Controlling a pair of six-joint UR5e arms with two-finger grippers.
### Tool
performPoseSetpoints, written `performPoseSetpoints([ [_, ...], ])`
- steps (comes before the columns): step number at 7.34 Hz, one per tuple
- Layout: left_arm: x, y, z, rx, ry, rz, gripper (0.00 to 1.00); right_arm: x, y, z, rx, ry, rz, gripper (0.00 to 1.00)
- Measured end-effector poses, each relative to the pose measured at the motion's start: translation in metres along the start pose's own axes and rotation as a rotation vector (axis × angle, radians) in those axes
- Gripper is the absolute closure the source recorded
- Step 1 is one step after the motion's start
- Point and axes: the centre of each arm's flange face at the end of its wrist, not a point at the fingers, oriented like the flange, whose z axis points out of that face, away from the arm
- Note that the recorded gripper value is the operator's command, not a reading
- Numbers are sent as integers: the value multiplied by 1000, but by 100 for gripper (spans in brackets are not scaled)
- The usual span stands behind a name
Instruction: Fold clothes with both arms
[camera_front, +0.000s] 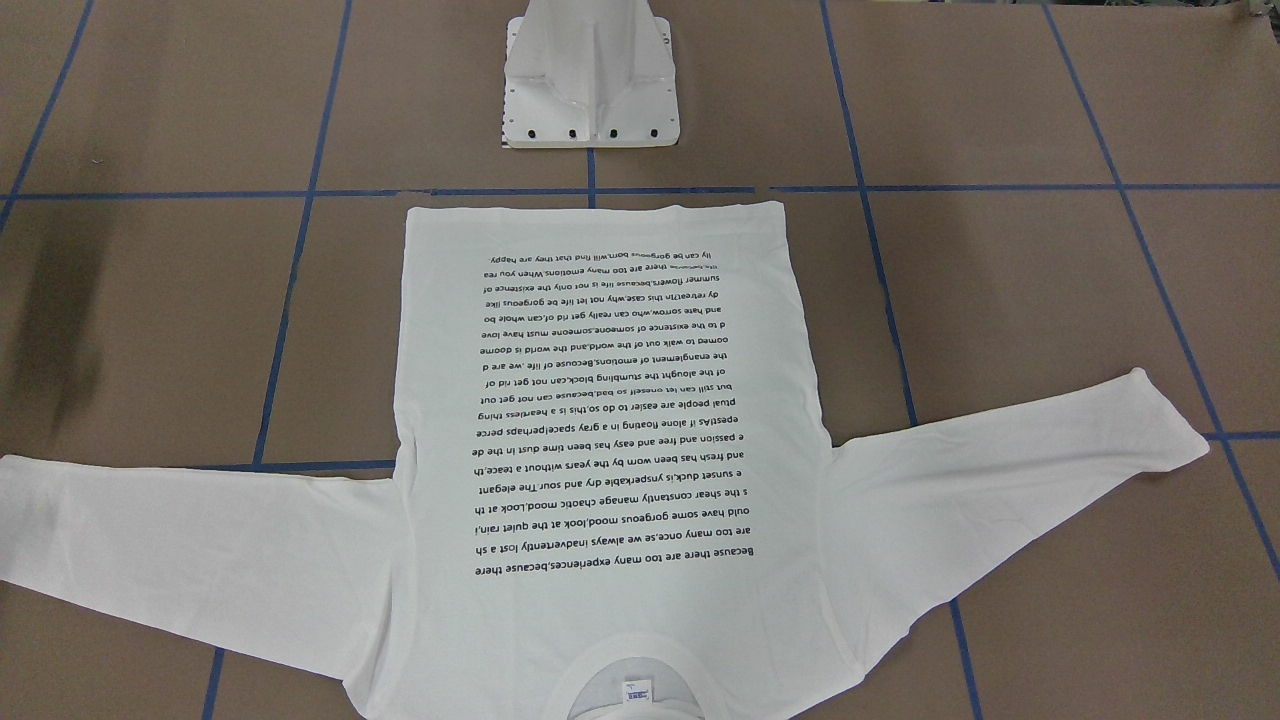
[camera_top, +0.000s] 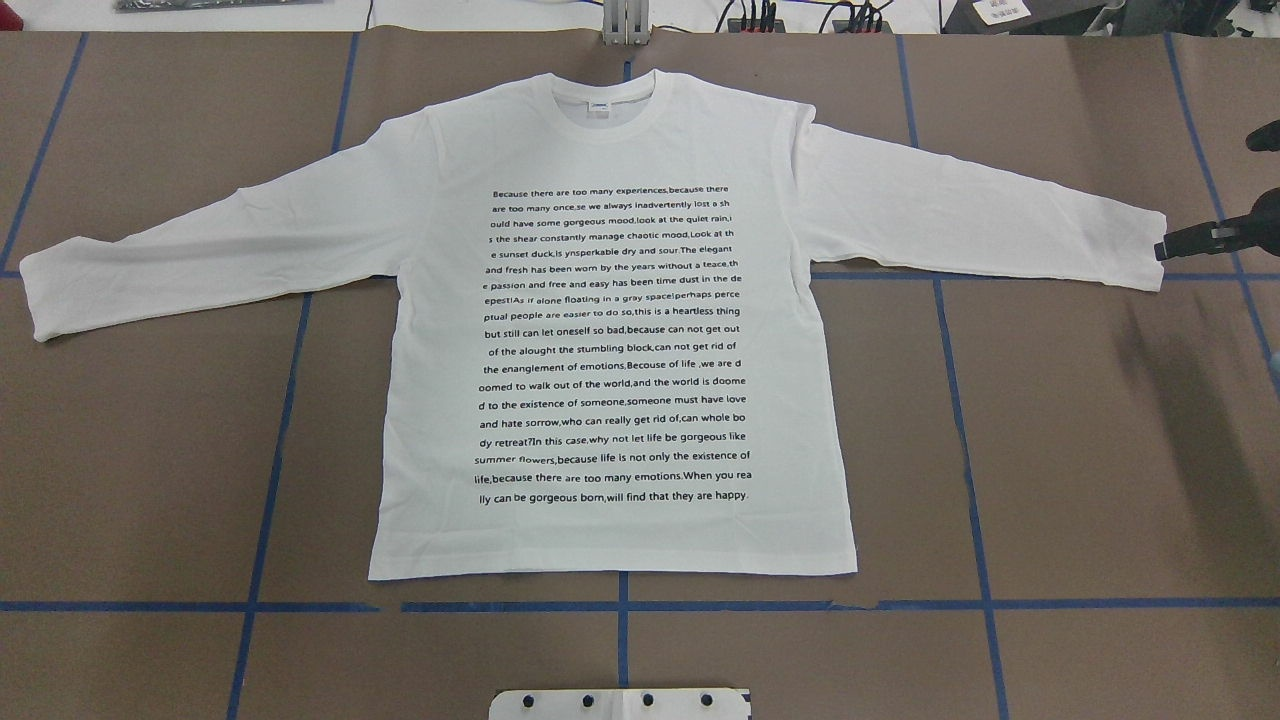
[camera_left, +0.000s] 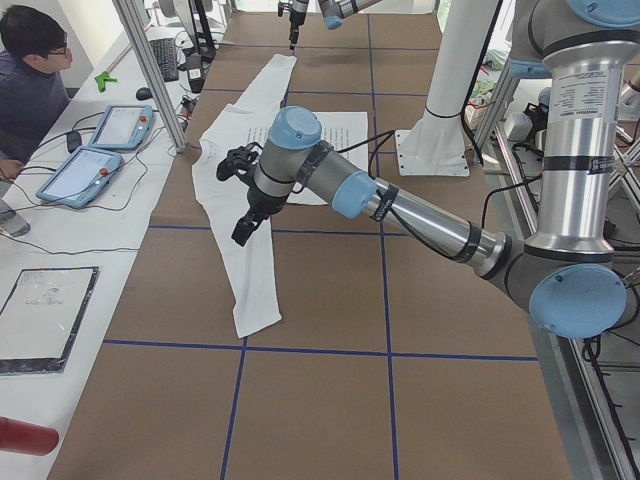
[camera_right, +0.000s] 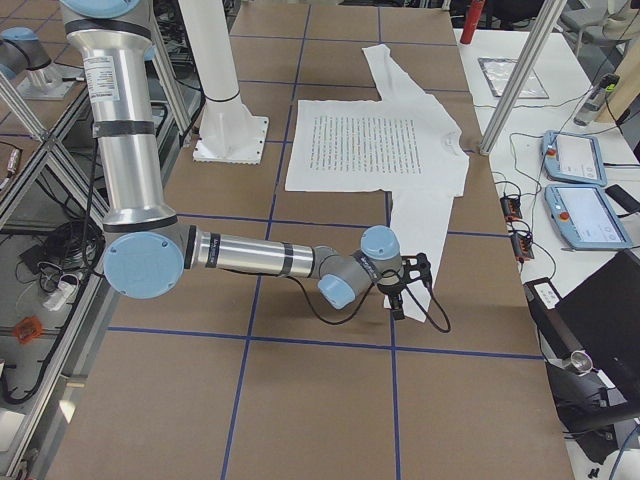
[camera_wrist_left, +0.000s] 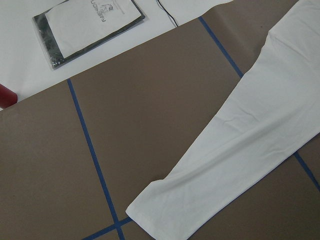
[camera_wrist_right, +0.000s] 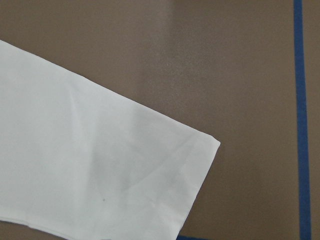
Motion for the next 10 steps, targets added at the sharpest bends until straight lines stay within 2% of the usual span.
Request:
performPoseSetpoints([
  [3, 1, -1, -1, 10, -1, 9, 0, -8, 7, 23, -36, 5, -11, 20],
  [5, 1, -1, -1, 11, -2, 10, 0, -13, 10, 29, -48, 3, -20, 32],
  [6, 0, -1, -1, 12, -2, 10, 0, -14, 12, 31, -52, 3, -22, 46],
  [7, 0, -1, -1, 13, -2, 10, 0, -16, 12, 33, -55, 2, -24, 68],
  [8, 0, -1, -1, 12, -2, 11, 0, -18, 12, 34, -57, 0, -28, 100],
  [10, -1, 0, -2, 12, -4, 11, 0, -23, 9, 34, -55, -6, -32, 100],
])
